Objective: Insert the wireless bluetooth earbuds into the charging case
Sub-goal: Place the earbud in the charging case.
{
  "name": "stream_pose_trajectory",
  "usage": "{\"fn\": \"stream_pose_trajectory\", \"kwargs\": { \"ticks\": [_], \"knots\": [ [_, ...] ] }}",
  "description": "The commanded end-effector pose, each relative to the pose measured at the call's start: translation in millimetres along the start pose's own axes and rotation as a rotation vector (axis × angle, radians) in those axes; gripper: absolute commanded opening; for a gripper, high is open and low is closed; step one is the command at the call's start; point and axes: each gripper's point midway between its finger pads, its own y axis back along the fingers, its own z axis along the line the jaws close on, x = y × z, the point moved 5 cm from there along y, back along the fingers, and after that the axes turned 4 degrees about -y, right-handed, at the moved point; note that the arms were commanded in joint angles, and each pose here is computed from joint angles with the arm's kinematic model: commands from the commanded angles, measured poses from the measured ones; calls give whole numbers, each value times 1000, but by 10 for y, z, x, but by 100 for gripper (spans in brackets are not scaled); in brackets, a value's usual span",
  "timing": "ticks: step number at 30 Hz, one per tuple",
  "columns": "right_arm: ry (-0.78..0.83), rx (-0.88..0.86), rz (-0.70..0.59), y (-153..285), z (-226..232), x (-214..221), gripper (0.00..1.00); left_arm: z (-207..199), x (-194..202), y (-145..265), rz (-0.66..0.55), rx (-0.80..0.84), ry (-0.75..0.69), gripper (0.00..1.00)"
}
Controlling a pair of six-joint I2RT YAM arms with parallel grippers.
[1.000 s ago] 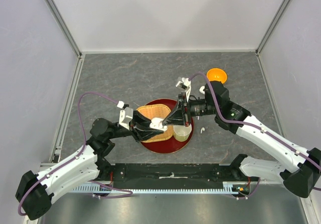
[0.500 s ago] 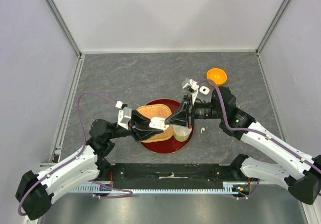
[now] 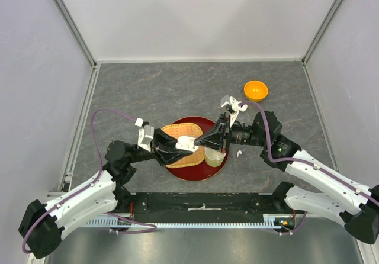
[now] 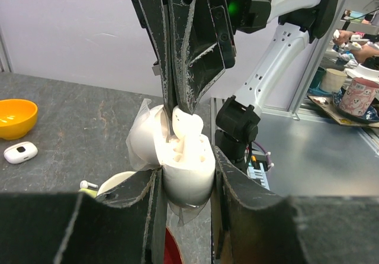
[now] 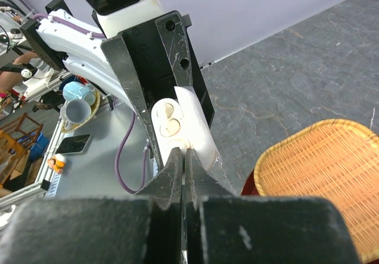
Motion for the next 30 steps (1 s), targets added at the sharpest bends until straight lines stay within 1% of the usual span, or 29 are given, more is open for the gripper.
{"fn": "stream_pose_trajectory", "kwargs": {
  "ticks": [1, 10, 14, 18, 30],
  "knots": [
    [20, 81, -55, -71, -172, -20, 0, -146, -281, -36, -107, 84, -71, 2],
    [34, 91, -54, -121, -187, -6, 0, -144, -265, -39, -101, 89, -63, 2],
    [45, 96, -16, -141, -202, 63, 0, -141, -282, -38, -113, 84, -70, 2],
    [54, 125, 25, -101, -229, 158, 0, -112, -321, -24, -148, 45, -85, 2],
    [69, 114, 76, -81, -199, 256, 0, -88, -348, 5, -175, 7, -97, 2]
  ]
}}
